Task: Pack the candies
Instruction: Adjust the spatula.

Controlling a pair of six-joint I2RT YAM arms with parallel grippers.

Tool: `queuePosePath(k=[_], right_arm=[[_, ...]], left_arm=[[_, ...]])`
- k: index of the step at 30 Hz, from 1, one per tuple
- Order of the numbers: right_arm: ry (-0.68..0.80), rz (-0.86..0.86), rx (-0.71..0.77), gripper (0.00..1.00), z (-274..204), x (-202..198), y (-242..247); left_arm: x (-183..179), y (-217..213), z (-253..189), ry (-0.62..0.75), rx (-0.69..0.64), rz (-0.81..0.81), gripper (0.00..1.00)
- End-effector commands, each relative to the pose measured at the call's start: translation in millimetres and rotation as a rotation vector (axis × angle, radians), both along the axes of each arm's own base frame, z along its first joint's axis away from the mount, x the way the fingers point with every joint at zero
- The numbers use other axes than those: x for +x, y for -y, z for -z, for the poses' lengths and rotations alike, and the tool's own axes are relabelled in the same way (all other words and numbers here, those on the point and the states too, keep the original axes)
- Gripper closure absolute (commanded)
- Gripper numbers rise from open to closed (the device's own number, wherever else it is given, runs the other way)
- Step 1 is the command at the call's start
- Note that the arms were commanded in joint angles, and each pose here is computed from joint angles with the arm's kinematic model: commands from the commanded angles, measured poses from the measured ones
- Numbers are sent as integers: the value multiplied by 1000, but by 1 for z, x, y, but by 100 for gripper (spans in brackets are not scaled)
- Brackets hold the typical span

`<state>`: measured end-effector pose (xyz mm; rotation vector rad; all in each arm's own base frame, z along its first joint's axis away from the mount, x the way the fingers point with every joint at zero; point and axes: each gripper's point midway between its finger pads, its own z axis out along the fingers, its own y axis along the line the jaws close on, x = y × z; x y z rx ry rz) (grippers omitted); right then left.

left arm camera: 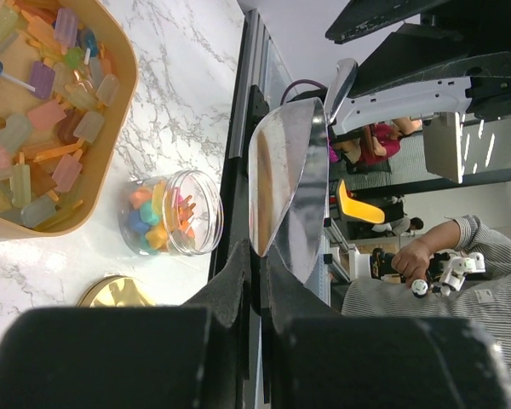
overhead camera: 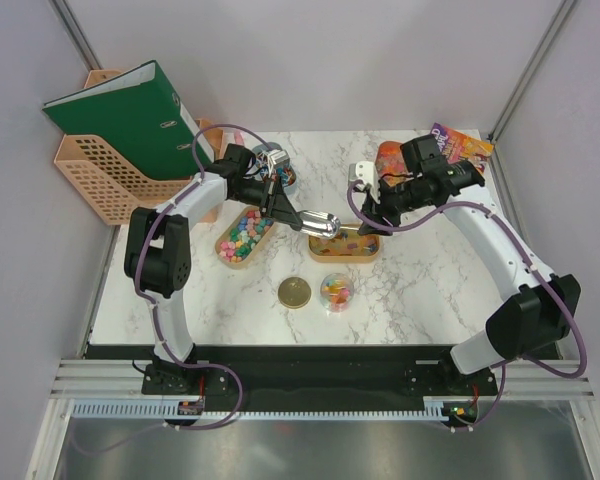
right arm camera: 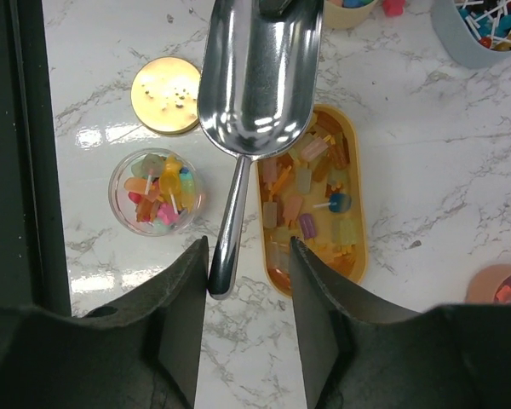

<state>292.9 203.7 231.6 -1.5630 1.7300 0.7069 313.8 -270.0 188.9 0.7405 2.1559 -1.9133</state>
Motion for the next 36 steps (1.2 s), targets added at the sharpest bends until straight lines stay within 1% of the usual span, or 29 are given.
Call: queuePosePath(k=[1, 4, 11, 14, 15, 20, 21, 23, 25, 26, 27, 28, 29, 30, 31, 32, 33, 35, 36], right_arm=[[14, -48, 22, 53, -8, 0, -6], [6, -56, 11, 56, -5, -4, -8], [29, -70, -12, 56, -1, -5, -14], [43, -63, -17, 60, -1, -1, -17], [48, -60, -20, 65, -1, 0, -17], [49, -50, -31, 72, 0, 3, -17], [45, -47, -36, 77, 2, 3, -16], [49, -42, -48, 82, 3, 4, -15], [42, -33, -56, 99, 4, 4, -15], [46, -20, -61, 100, 5, 6, -14], [42, -10, -66, 100, 5, 7, -12], [28, 7, -70, 100, 7, 8, -12], [29, 29, -82, 100, 10, 11, -8], [14, 62, -77, 100, 11, 13, -5], [17, 83, -75, 100, 11, 16, -2], [21, 118, -71, 100, 13, 22, 5], [37, 148, -82, 100, 13, 27, 10], [41, 197, -85, 100, 15, 36, 20], [42, 215, -92, 100, 15, 38, 24]], left_arm=[[2, 1, -16, 55, -45, 19, 98], [4, 2, -16, 58, -44, 18, 98], [6, 5, -15, 56, -40, 22, 98], [5, 7, -13, 49, -37, 26, 98], [5, 7, -13, 51, -38, 25, 98], [7, 7, -11, 51, -32, 23, 98], [7, 7, -11, 48, -33, 23, 98], [8, 7, -9, 45, -29, 20, 98], [10, 8, -10, 49, -29, 21, 98], [11, 9, -9, 48, -21, 17, 97], [17, 9, -2, 62, 27, -10, 81], [20, 9, 1, 75, 54, -24, 70], [26, 8, 4, 94, 84, -42, 63], [39, 6, 8, 143, 149, -86, 57], [49, 5, 13, 173, 199, -114, 54], [65, 2, 8, 252, 245, -143, 50], [89, -9, 30, 309, 392, -213, 43], [120, -23, 41, 435, 521, -255, 41], [146, -33, 35, 516, 609, -305, 40]])
